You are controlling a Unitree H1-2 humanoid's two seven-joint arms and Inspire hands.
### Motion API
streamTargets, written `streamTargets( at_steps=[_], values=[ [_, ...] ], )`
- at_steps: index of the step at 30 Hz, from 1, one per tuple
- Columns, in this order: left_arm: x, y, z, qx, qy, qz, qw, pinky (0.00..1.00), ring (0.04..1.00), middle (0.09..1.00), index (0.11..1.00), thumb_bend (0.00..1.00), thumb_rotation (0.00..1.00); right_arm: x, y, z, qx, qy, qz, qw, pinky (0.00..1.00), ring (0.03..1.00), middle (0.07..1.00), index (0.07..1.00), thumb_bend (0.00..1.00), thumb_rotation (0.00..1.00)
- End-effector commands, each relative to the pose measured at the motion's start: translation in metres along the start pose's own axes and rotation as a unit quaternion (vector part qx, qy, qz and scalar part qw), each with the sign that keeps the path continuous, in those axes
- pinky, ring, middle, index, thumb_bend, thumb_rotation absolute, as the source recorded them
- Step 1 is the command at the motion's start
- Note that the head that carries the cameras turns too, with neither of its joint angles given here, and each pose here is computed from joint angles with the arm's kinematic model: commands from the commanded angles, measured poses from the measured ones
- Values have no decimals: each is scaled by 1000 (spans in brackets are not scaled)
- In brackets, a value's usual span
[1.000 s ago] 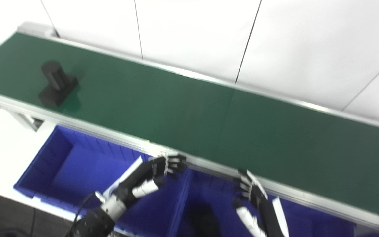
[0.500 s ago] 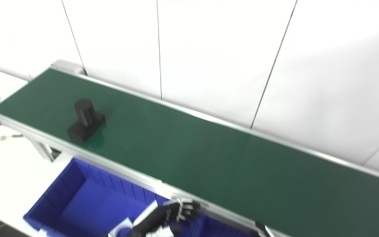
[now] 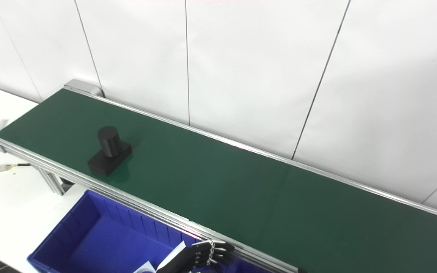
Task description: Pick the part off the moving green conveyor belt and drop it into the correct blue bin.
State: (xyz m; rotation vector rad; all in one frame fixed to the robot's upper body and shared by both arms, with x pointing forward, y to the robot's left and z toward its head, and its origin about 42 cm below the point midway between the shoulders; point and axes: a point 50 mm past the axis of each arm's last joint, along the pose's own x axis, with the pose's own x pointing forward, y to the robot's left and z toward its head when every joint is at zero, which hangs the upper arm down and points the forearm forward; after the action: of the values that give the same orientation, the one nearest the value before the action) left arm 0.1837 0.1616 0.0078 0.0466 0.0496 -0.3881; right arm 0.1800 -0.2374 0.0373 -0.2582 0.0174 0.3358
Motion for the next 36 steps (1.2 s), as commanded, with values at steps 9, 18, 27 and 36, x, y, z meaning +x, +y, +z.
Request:
streamTargets(
  at_steps=[9, 18, 27, 36],
  values=[
    [15, -4, 8, 12, -37, -2, 999, 598, 688, 729, 762, 849, 736, 5, -9, 8, -1, -46, -3, 999, 634, 748, 811, 902, 332, 595],
    [19, -10, 6, 8, -35, -1, 999, 594, 681, 724, 759, 834, 721, 5, -16, 8, -11, -46, -5, 999, 621, 734, 803, 888, 334, 572],
    [24, -14, 7, 5, -34, -2, 999, 585, 684, 724, 759, 824, 710, 5, -24, 18, -6, -73, -6, 997, 621, 730, 795, 875, 385, 584],
    [23, -14, 7, 3, -38, -3, 999, 578, 675, 714, 758, 868, 737, 11, -34, 67, -23, -137, 6, 990, 601, 697, 768, 849, 505, 641]
  ],
)
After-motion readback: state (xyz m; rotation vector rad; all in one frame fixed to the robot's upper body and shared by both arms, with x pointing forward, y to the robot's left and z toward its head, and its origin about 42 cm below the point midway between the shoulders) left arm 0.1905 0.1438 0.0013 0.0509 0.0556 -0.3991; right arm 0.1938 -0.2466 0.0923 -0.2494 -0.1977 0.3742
